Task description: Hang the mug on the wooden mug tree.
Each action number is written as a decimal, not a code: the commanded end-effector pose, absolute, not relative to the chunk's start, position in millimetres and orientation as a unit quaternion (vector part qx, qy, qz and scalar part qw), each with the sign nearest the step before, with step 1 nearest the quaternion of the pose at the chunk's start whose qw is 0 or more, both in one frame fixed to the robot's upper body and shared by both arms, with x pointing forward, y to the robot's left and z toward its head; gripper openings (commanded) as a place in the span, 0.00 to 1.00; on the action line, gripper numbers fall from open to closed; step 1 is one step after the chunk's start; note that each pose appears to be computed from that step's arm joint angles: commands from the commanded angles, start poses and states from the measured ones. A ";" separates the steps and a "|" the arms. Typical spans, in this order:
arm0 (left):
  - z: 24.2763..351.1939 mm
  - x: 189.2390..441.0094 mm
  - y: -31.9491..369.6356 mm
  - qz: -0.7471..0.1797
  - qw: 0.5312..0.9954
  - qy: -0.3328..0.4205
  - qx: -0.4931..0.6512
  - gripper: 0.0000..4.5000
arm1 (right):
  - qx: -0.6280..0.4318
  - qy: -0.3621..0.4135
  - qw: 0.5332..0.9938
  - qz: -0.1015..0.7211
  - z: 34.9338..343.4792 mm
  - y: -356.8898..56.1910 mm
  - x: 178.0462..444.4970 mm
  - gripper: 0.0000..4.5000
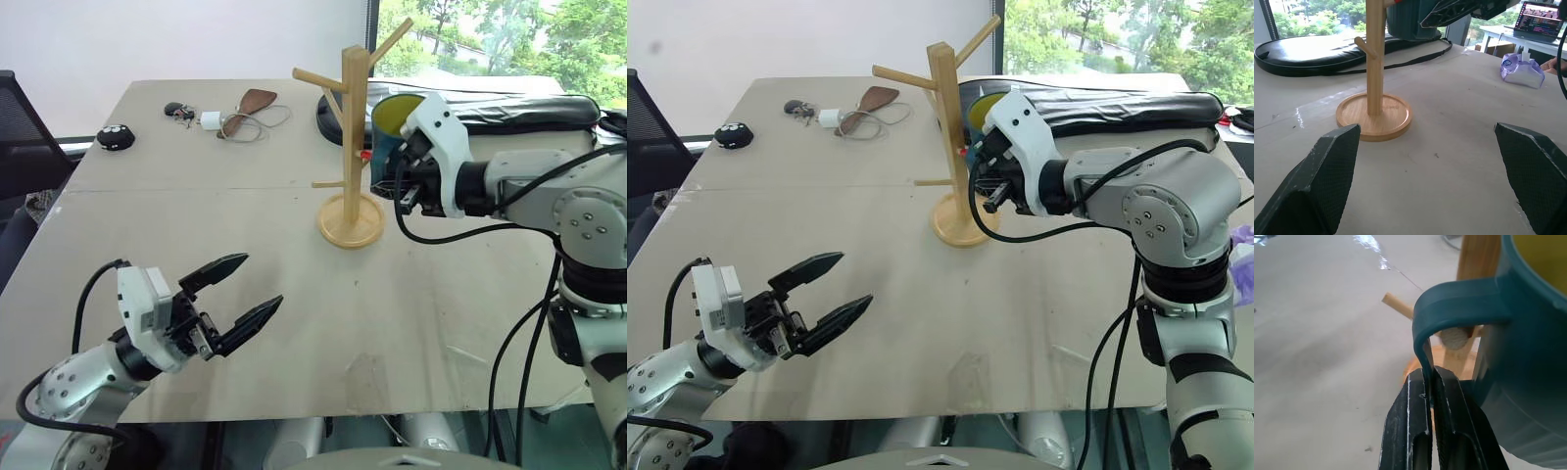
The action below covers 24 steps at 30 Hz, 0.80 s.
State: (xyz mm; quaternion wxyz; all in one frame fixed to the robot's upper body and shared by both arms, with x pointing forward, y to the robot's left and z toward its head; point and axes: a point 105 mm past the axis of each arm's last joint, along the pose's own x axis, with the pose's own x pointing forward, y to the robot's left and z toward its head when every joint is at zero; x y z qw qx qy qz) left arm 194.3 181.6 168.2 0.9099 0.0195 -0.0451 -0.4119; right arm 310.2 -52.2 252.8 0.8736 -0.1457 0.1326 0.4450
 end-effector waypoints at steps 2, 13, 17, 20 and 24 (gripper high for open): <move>171.4 190.5 183.0 -0.408 0.910 -0.061 0.028 1.00 | -0.156 0.097 0.887 0.424 265.1 -51.5 316.1 0.13; 193.3 195.4 175.0 -0.411 0.906 -0.101 0.014 1.00 | -0.130 0.075 0.877 0.456 275.2 -68.1 294.5 0.78; 197.4 199.1 174.2 -0.414 0.904 -0.105 0.014 1.00 | -0.141 0.055 0.874 0.462 277.3 -76.5 285.9 0.78; 198.2 200.9 172.3 -0.420 0.902 -0.103 0.014 1.00 | -0.145 0.046 0.873 0.464 276.4 -84.7 280.4 0.78; 195.4 200.8 169.4 -0.430 0.898 -0.088 0.015 1.00 | -0.129 0.021 0.870 0.476 270.6 -100.9 267.3 0.78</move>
